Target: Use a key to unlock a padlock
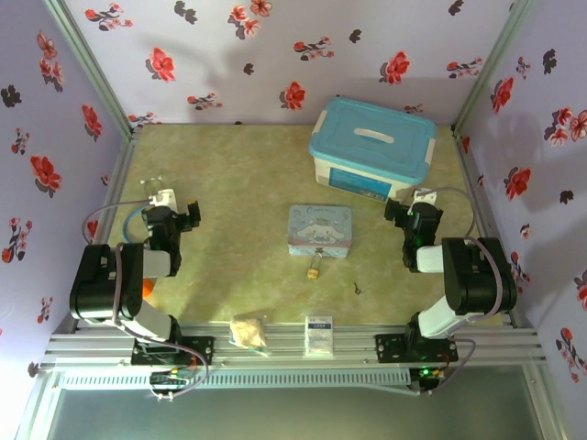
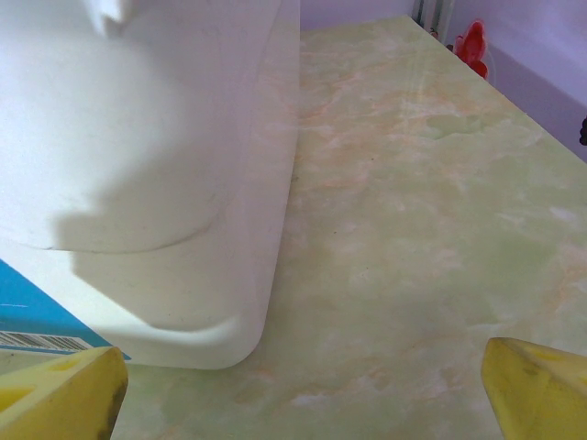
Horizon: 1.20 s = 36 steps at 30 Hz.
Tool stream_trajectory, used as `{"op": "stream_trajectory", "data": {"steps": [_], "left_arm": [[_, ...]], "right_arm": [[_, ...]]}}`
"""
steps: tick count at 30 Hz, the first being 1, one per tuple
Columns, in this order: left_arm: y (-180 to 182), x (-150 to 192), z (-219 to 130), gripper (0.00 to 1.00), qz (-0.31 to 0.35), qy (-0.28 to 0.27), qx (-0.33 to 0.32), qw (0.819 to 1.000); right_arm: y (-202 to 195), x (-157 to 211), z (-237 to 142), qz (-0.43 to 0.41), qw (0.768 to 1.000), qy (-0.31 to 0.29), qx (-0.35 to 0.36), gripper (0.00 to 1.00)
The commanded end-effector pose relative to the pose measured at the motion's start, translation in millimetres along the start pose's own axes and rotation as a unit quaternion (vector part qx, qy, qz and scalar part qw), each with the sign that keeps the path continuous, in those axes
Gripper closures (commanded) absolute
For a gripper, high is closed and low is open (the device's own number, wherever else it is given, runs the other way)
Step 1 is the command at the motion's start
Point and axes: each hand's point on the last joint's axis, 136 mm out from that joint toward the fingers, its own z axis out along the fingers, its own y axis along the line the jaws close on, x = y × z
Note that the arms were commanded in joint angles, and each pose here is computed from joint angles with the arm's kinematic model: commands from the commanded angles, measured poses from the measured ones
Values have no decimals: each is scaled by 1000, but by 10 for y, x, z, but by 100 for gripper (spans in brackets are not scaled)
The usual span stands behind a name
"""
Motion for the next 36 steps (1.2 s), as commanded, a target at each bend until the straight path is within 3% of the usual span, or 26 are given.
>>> {"op": "stream_trajectory", "data": {"steps": [1, 14, 19, 22, 24, 26, 29, 31, 36], "left_arm": [[24, -125, 7, 0, 9, -18, -4, 1000], [-12, -610, -376, 0, 18, -62, -3, 998], [-81, -997, -613, 0, -115, -114, 34, 986], [-197, -1056, -679, 0, -205, -118, 84, 968], [-402, -1080, -755, 0, -219, -119, 153, 956], [-571, -1050, -803, 0, -251, -95, 204, 942], [-929, -940, -884, 0, -269, -24, 264, 926], [-1240, -817, -1003, 0, -246, 25, 286, 926], [-1754, -593, -1307, 0, -191, 89, 313, 926]], "right_arm": [[25, -91, 0, -6, 1000, -15, -2, 1], [21, -496, -351, 22, 1000, -16, -4, 1], [-98, -562, -608, 143, 989, 38, 30, 1], [135, -412, -672, 171, 980, 97, -34, 1], [352, -320, -747, 192, 969, 126, -95, 1], [584, -232, -873, 216, 951, 145, -165, 1], [694, -37, -1045, 230, 940, 177, -177, 2], [721, 126, -1179, 207, 943, 204, -163, 2], [884, 485, -1485, 175, 935, 266, -159, 9]]}}
